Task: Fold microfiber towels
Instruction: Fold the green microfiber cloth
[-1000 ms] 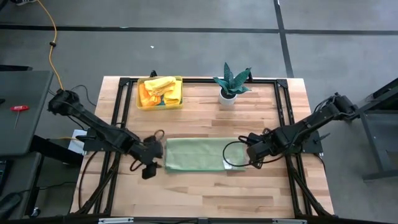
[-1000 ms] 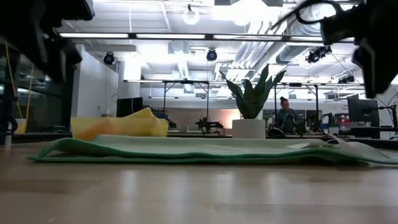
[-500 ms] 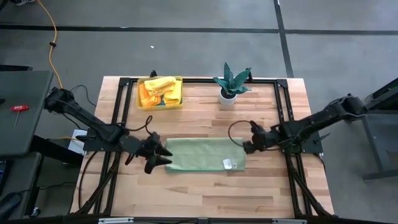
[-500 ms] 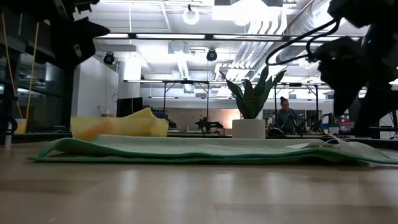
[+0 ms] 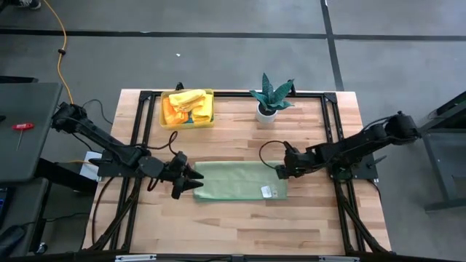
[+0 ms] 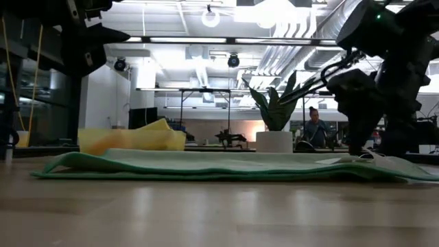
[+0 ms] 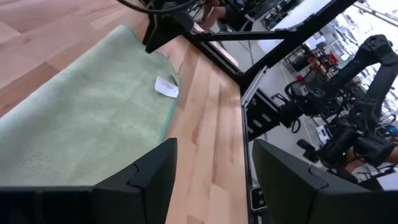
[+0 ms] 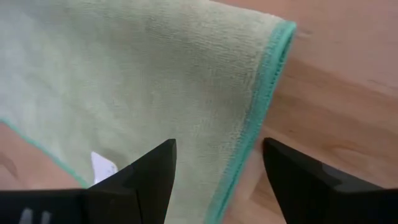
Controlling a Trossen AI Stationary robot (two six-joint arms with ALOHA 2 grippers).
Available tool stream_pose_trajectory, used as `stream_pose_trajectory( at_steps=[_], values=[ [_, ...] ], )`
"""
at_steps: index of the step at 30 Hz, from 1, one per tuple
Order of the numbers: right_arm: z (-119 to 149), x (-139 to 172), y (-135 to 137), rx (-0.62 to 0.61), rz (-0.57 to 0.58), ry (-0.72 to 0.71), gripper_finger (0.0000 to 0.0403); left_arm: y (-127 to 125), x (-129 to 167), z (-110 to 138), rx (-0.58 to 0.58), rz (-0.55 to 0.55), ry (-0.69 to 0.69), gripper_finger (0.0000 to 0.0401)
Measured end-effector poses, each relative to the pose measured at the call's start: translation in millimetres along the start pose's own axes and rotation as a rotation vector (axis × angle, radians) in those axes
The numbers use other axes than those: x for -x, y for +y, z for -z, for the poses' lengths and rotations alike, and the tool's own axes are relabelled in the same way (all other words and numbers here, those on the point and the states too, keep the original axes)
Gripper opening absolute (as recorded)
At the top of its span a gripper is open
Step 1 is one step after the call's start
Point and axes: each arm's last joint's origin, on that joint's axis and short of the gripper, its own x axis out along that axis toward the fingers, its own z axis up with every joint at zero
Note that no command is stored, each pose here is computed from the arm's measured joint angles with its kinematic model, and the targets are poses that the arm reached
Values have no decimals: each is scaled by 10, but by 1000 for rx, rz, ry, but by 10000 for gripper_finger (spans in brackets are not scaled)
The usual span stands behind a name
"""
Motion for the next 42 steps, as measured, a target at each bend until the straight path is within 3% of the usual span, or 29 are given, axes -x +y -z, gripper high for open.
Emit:
stream_pose_trajectory(
  at_steps=[5,10,13,21,25,35,42],
  values=[
    [3,-99,35,-31,-2,2,227,6,0,5,-3,-6,6,197],
    [-20,-82,159,-29,14,-41,189,17,0,15,-23,-17,16,197],
    [-73,-90,252,-35,-27,-106,153,19,0,15,-26,-21,14,197],
    [-90,-208,198,-2,37,-108,12,28,1,24,-31,-29,25,197],
    [-71,-43,113,8,104,-94,9,32,1,30,-34,-31,33,197],
    [14,728,-310,-15,291,-44,2,33,1,26,-60,-35,27,197],
    [-7,1109,-124,-20,244,-76,1,75,-18,-26,-48,-56,4,197]
  ],
)
